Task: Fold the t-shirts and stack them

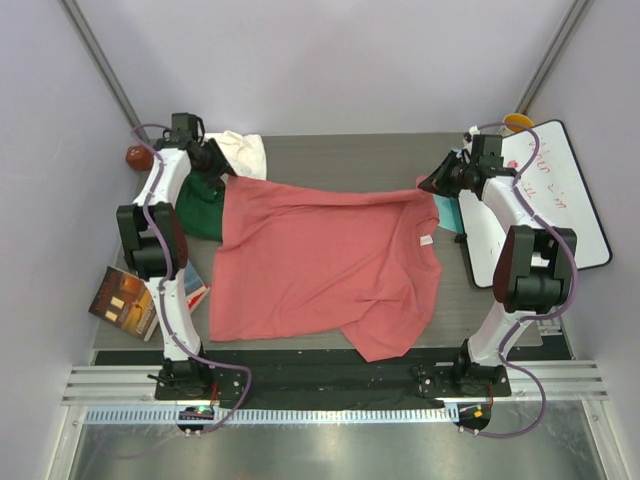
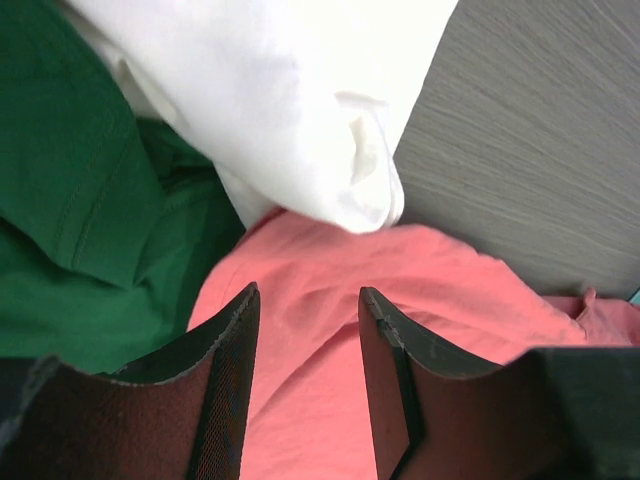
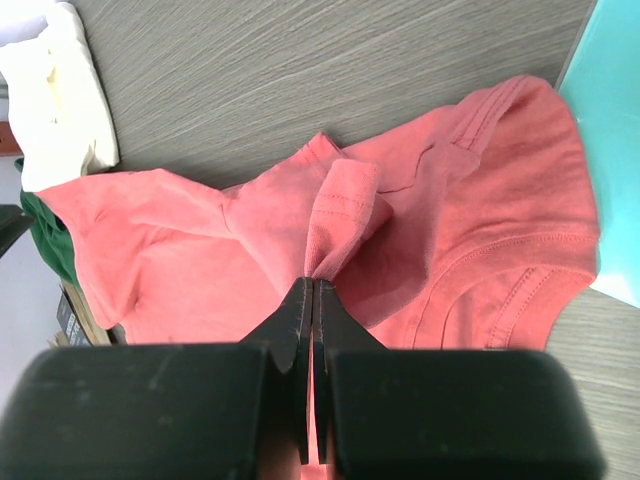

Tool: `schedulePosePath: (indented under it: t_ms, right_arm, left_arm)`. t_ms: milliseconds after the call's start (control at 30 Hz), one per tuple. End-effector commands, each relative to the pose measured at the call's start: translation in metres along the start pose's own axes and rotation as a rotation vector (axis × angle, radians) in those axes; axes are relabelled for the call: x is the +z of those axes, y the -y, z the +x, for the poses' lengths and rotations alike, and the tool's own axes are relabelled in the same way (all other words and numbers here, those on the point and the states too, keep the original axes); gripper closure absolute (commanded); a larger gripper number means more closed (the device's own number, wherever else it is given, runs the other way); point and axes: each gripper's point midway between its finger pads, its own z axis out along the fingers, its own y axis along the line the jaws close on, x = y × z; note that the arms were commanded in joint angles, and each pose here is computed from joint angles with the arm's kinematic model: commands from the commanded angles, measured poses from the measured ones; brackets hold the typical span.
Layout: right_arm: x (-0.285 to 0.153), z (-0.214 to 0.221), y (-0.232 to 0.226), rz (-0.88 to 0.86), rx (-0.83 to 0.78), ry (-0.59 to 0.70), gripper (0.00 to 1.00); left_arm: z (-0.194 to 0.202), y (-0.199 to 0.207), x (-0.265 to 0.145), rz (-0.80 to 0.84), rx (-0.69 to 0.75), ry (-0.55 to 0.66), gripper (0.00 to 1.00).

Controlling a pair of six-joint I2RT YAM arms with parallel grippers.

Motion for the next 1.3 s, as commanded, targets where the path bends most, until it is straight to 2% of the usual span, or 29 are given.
schedulePosePath:
  t_ms: [0, 500, 1267]
  right_arm:
    - [-0.019, -0.011, -0.014, -0.018, -0.054, 0.061, 0.99]
    - [-0.015, -0.011, -0.013, -0.012, -0.038, 0.046, 0.99]
    - [-0.02, -0.01, -0.013, -0.009, -0.055, 0.047, 0.99]
  left_arm:
    - [-0.024, 0.001, 0.002, 0.011, 0.037, 0.043, 0.55]
    - [-0.024, -0.016, 0.023, 0.022, 0.023, 0.013, 0.55]
    - [-0.013, -0.008, 0.038, 0.121, 0.014, 0.01, 0.59]
